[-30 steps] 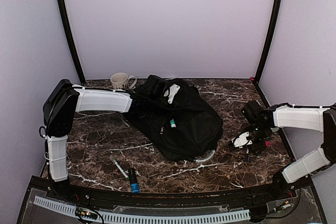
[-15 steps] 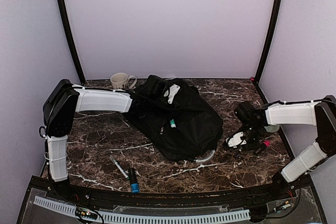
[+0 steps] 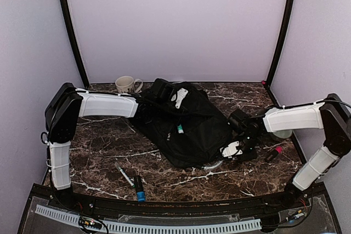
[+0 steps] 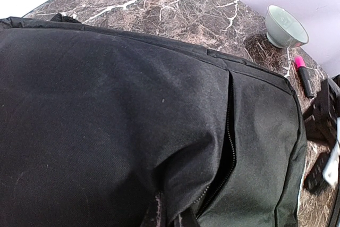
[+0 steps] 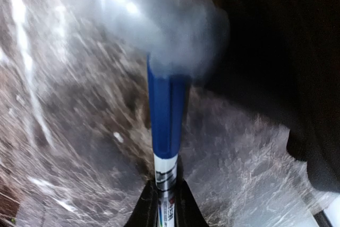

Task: Pack the student bag
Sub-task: Pick up the stationery from the center of the board.

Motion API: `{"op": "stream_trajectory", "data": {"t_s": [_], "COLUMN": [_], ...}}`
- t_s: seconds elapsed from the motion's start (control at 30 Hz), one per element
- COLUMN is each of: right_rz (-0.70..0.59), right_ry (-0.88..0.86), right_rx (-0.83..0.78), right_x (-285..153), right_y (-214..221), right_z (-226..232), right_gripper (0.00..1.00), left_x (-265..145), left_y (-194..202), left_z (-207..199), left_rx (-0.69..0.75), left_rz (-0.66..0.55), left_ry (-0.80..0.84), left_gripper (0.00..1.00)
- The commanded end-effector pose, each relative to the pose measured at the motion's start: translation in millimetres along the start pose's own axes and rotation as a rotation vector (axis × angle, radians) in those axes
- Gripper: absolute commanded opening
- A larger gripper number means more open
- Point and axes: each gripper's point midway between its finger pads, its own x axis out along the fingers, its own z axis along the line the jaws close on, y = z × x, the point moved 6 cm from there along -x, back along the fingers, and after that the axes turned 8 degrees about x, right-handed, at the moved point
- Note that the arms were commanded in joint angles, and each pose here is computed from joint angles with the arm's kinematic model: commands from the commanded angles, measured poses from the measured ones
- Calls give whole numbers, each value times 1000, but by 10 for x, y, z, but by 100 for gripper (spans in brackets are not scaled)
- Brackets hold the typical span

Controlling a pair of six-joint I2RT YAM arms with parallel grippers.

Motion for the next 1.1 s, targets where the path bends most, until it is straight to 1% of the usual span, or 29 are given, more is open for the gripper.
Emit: {"op": "stream_trajectory", "data": {"t_s": [0.0,0.13,0.27,0.43,0.6,0.8,0.93,1.07], "right_rz": [-56,-51,-48,-47,-13,22,59,65], "right_ry": [-203,-216,-226,-202,-183,-197,-170,-183], "right_rx": [-21,-64,-49,-14,8,27,42,63], "right_x": [74,32,15,-22,4,27,83,110], "right_y": [-256,-371,-393,-320,-183,-21,75,76], "right_z": [477,627,663,687,721,784,790,810], "right_gripper": [9,9,9,21,23,19,13,5], "left_x": [-83,-84,-83,-84,-80,-82,-84,-87], "left_y": [80,76,83,78,81,81,78,72], "left_z": [-166,-166,-166,-166,-167,-166,-166,-168], "left_rx": [1,4,3,3,4,2,3,3], "left_rz": [55,55,57,56,55,55,55,56], "left_ry": [83,82,82,83,83,83,83,84], "left_gripper": [0,0,0,0,0,0,0,0]}}
